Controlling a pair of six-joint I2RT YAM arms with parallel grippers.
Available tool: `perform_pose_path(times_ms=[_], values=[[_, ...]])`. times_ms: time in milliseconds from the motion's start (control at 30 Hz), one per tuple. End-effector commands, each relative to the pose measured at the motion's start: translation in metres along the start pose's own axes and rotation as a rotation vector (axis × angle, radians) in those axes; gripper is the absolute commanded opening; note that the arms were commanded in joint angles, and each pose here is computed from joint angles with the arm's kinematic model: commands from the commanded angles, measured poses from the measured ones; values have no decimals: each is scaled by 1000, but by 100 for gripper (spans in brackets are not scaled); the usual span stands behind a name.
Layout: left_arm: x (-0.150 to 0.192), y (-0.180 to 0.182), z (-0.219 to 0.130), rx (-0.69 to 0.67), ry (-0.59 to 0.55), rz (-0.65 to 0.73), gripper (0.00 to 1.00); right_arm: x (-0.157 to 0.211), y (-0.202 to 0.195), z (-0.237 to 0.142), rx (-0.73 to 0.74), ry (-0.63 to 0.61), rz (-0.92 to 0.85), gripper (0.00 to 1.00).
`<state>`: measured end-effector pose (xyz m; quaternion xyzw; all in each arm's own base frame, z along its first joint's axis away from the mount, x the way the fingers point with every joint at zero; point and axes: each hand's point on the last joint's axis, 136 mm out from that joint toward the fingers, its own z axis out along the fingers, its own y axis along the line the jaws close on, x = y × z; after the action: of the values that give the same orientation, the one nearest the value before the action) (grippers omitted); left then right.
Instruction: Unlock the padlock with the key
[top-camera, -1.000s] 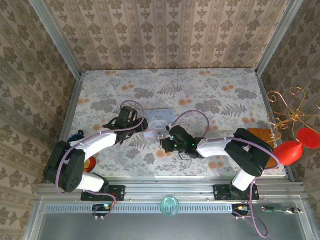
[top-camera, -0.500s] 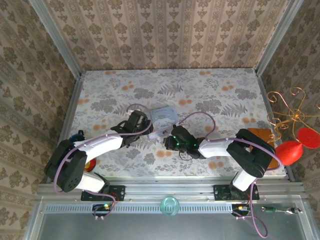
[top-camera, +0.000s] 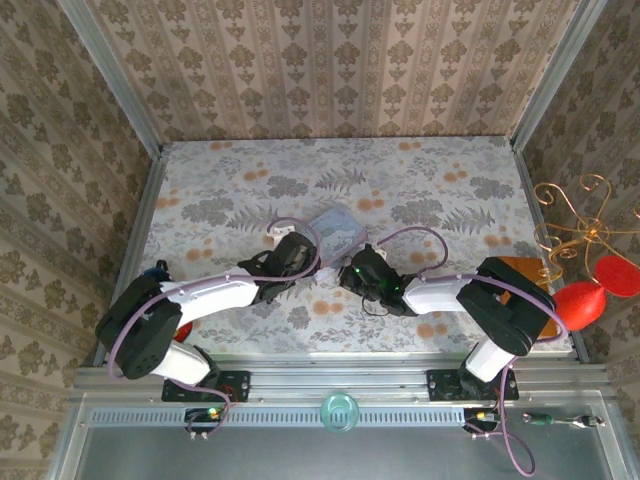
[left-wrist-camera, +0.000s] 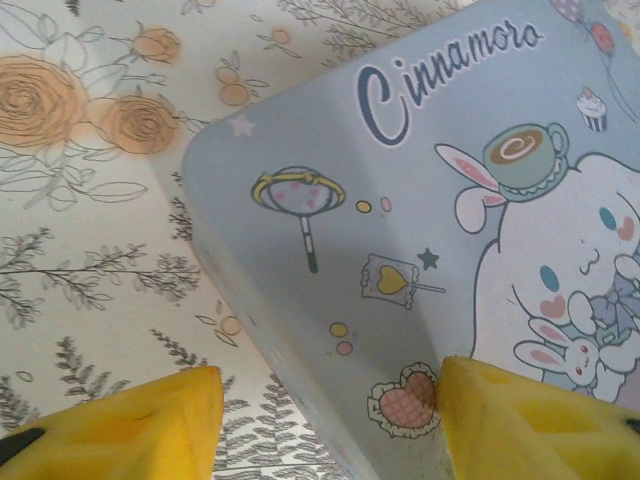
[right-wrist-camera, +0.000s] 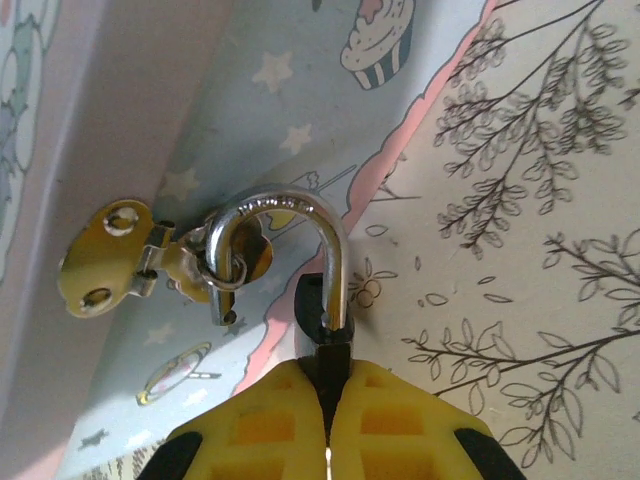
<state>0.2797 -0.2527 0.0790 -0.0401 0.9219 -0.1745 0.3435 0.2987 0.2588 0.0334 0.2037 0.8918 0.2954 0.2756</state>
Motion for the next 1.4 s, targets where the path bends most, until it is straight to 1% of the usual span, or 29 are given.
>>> perform_pose_path(times_ms=[0, 167, 300, 400, 533, 633, 767, 933, 1200, 1367], values=[[79, 46, 5, -162, 258, 133, 60, -23, 13, -2, -11, -83, 60, 1], [83, 40, 5, -155, 258, 140, 60, -36, 13, -1, 34, -103, 51, 0], [82, 39, 5, -166, 256, 157, 62, -49, 6, -12, 171, -149, -22, 0], [81, 39, 6, -177, 261, 167, 62, -55, 1, -13, 227, -168, -49, 0], [79, 36, 6, -170, 256, 167, 63, -55, 1, -7, 212, -164, -50, 0], [80, 37, 4, -173, 259, 171, 63, -55, 2, -5, 171, -178, -37, 0], [82, 40, 2, -178, 258, 162, 63, -57, -2, -7, 177, -177, -45, 0], [80, 42, 1, -186, 250, 164, 63, -63, -14, -17, 252, -208, -80, 0], [76, 41, 0, -196, 248, 173, 64, -67, -26, -19, 343, -206, -177, 0], [75, 43, 0, -197, 241, 170, 64, -70, -17, -14, 228, -193, -148, 0]])
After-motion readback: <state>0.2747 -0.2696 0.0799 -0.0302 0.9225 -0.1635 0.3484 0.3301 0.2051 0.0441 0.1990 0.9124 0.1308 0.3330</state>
